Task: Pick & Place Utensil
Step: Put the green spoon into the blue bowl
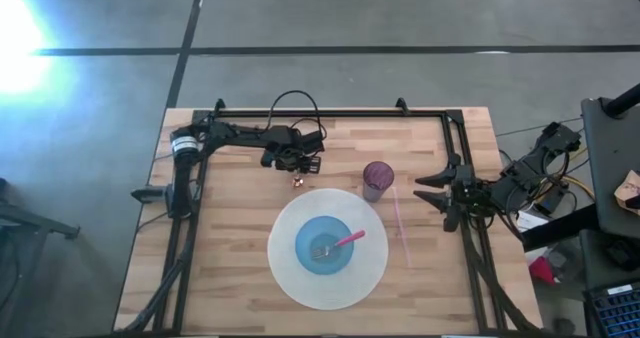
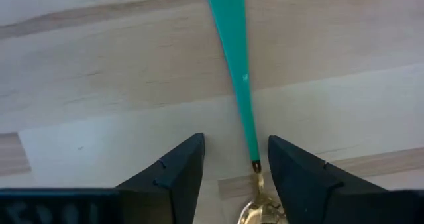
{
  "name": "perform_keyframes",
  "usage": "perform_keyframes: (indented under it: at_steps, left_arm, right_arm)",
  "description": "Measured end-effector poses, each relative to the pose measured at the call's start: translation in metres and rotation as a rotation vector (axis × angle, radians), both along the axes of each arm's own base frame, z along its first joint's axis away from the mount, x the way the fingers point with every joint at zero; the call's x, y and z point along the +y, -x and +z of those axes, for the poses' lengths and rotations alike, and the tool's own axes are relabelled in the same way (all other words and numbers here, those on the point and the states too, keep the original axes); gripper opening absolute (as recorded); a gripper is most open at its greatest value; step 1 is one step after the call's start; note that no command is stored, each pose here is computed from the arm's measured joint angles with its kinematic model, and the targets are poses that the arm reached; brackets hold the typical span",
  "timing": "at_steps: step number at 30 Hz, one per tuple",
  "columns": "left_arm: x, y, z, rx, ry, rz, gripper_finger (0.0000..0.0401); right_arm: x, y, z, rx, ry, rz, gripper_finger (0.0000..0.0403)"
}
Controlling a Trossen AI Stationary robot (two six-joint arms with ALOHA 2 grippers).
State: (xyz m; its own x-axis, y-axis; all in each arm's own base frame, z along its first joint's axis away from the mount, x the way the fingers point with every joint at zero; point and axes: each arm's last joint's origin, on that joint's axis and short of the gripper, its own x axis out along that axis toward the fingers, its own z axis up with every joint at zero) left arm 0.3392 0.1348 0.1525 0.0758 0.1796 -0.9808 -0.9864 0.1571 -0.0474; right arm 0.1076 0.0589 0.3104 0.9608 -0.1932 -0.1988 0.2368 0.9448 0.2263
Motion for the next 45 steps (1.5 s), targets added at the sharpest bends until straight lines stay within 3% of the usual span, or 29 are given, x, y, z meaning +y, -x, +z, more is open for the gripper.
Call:
perform_keyframes:
  at_steps: [19,45]
  left_arm:
    - [0.000,0.004,-0.003,0.093,-0.036,-0.245,0.0009]
    - [-0.001,0.011,0.010,0.110,-0.054,-0.342,0.0000]
  right_arm:
    - [0.000,0.000,0.000,-0.001,-0.003,0.000,0.0148]
    - [0.000,0.000,0.000,-0.002,-0.005,-0.001,0.0148]
